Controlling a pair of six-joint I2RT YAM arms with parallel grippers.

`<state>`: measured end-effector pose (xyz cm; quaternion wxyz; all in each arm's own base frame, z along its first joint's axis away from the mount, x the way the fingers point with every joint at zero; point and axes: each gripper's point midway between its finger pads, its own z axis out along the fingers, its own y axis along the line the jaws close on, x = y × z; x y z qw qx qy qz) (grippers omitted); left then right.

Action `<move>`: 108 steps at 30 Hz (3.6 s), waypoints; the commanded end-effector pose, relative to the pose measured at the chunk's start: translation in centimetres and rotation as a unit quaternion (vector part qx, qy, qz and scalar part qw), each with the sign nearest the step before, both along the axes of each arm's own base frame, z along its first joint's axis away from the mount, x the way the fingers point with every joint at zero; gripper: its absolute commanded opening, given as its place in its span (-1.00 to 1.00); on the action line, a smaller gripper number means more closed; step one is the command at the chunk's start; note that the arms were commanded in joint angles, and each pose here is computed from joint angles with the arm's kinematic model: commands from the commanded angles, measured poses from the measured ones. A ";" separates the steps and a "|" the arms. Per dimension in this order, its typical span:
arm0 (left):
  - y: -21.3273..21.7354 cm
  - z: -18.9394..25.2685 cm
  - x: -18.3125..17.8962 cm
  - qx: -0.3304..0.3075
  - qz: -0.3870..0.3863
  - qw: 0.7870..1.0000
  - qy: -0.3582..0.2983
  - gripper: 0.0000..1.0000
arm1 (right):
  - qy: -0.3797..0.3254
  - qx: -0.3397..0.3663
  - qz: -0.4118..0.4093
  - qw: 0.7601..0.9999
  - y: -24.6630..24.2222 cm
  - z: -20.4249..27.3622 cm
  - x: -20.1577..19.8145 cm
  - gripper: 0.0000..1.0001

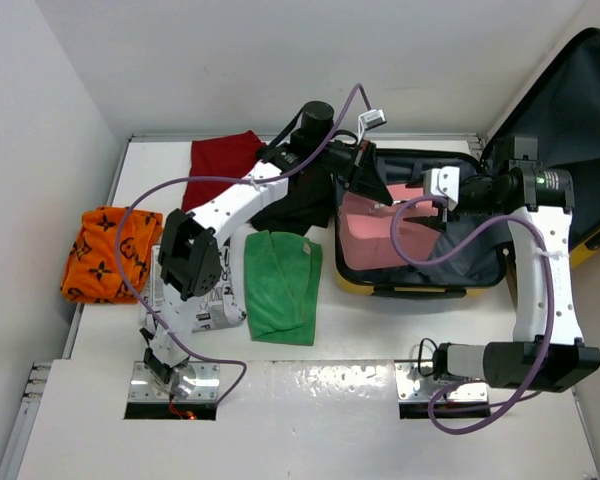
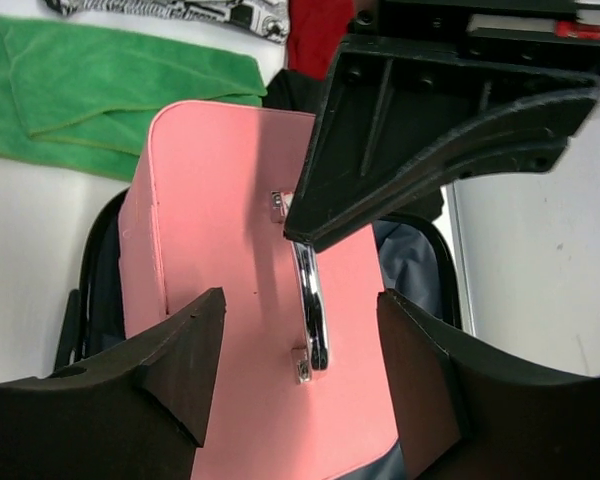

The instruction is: Pack the luggage

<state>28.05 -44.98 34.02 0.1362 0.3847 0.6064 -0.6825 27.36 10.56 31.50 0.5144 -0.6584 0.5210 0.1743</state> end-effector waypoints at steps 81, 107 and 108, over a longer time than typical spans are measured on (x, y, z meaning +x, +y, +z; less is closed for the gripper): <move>24.2 6.1 20.5 -0.027 0.560 0.820 -0.113 1.00 | 0.230 0.205 -0.694 0.651 -22.6 -12.0 8.4 -1.00; 22.4 4.4 21.3 0.008 0.558 0.821 -0.122 1.00 | 0.179 -0.084 -0.718 0.668 -20.0 -17.7 5.7 -1.00; 22.4 4.4 21.3 0.008 0.558 0.821 -0.122 1.00 | 0.193 -0.089 -0.713 0.668 -19.7 -18.0 5.2 -1.00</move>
